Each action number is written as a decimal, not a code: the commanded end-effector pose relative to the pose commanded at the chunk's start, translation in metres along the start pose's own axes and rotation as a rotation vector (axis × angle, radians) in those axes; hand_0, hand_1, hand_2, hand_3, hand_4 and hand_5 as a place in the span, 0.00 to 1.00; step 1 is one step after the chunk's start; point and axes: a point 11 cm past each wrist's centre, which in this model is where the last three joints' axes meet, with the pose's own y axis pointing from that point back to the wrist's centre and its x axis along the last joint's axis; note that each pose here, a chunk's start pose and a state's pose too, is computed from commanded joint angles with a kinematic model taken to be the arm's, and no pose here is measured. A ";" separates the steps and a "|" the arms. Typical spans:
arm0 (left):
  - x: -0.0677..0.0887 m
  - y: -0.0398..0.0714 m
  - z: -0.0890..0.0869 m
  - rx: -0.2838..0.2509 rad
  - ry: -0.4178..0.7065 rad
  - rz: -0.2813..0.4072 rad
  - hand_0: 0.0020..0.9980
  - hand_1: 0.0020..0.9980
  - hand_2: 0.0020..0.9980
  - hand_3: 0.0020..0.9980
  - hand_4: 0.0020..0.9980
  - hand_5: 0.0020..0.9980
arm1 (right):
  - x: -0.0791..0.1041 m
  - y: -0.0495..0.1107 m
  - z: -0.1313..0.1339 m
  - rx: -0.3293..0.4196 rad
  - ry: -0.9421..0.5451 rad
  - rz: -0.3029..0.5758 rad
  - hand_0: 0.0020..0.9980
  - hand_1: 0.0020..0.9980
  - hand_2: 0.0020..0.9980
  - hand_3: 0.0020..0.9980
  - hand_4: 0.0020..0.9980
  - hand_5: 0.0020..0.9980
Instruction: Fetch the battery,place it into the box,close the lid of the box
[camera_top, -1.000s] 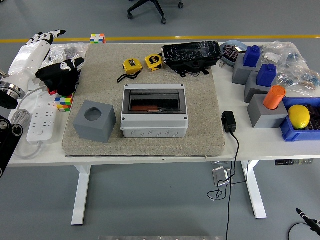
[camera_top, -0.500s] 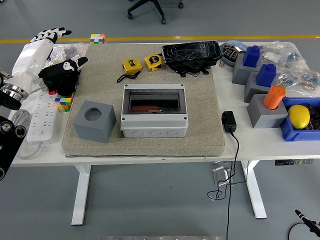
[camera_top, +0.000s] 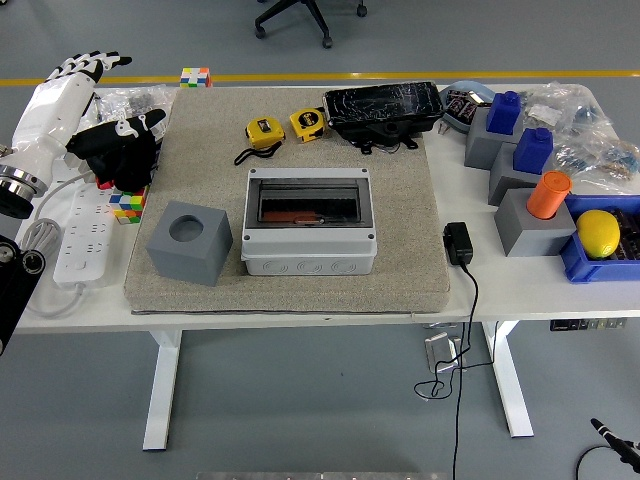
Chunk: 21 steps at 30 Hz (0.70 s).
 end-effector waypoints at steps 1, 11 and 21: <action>0.000 0.000 0.000 0.001 -0.001 0.000 0.96 0.96 0.92 0.87 1.00 1.00 | 0.000 0.000 0.000 0.000 0.000 0.000 0.91 0.89 0.82 0.92 1.00 1.00; 0.000 0.001 -0.002 0.000 -0.001 0.003 0.96 0.96 0.92 0.87 1.00 1.00 | -0.001 0.000 0.000 0.001 0.000 -0.002 0.91 0.89 0.82 0.92 1.00 1.00; 0.000 0.002 -0.004 0.001 -0.004 0.003 0.95 0.95 0.92 0.86 1.00 1.00 | -0.001 0.000 0.000 0.002 0.005 -0.005 0.91 0.89 0.82 0.92 1.00 1.00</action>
